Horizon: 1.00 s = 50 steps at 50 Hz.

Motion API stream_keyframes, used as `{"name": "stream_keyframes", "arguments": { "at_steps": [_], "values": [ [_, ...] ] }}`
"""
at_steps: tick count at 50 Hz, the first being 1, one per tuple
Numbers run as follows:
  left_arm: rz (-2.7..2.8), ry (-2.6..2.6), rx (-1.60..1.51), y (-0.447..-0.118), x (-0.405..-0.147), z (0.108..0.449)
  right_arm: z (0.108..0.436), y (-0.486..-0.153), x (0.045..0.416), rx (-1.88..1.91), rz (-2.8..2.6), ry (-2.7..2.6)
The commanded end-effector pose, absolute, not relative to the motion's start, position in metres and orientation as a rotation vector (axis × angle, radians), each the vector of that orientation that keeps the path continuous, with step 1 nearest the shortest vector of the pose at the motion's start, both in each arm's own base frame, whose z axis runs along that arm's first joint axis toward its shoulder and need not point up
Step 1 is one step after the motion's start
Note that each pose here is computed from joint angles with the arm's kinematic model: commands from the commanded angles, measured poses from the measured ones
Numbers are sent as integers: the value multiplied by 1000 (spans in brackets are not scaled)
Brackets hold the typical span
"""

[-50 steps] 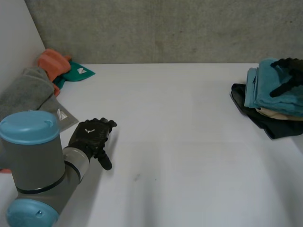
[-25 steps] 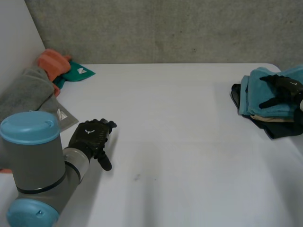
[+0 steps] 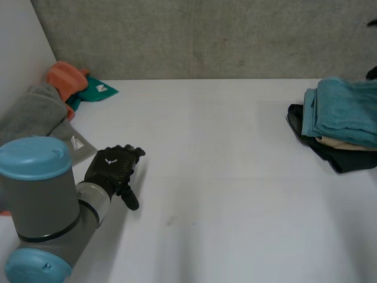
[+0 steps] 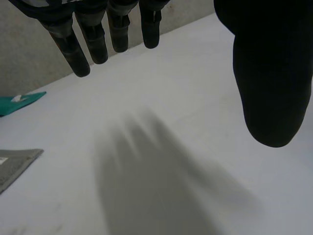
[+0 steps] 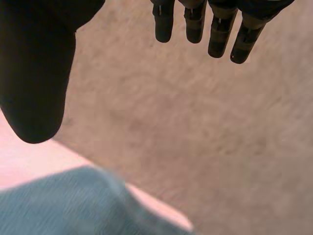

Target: Fold the laundry.

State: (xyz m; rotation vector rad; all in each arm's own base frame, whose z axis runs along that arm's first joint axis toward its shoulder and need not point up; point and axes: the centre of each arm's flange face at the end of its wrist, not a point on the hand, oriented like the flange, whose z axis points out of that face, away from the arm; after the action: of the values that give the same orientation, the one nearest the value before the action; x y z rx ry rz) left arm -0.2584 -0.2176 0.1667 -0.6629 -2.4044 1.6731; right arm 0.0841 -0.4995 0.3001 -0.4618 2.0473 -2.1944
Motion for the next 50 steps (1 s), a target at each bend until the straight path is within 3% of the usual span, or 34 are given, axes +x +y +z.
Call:
{"name": "stream_keyframes", "arguments": {
  "at_steps": [1,8,14,22,26,41,50],
  "values": [
    [1761,-2338,-626,-220,-258,190,356,-458,125,-487,-2346,2023],
    [1941,-2247,-513,-236,-242,233,357,-398,191,-544,-2330,2150],
    [2058,-2171,-445,-241,-232,265,318,-337,244,-651,-2084,2234],
    [2090,-2176,-408,-245,-222,270,272,-259,283,-726,-1899,2150],
    [2079,-2193,-411,-244,-221,268,256,-237,288,-754,-1901,2098],
    [2137,-2240,-360,-266,-202,274,233,-232,279,-756,-1869,2153],
    [2211,-2438,-403,-317,-163,257,226,-227,281,-782,-1848,2159]
  ]
}}
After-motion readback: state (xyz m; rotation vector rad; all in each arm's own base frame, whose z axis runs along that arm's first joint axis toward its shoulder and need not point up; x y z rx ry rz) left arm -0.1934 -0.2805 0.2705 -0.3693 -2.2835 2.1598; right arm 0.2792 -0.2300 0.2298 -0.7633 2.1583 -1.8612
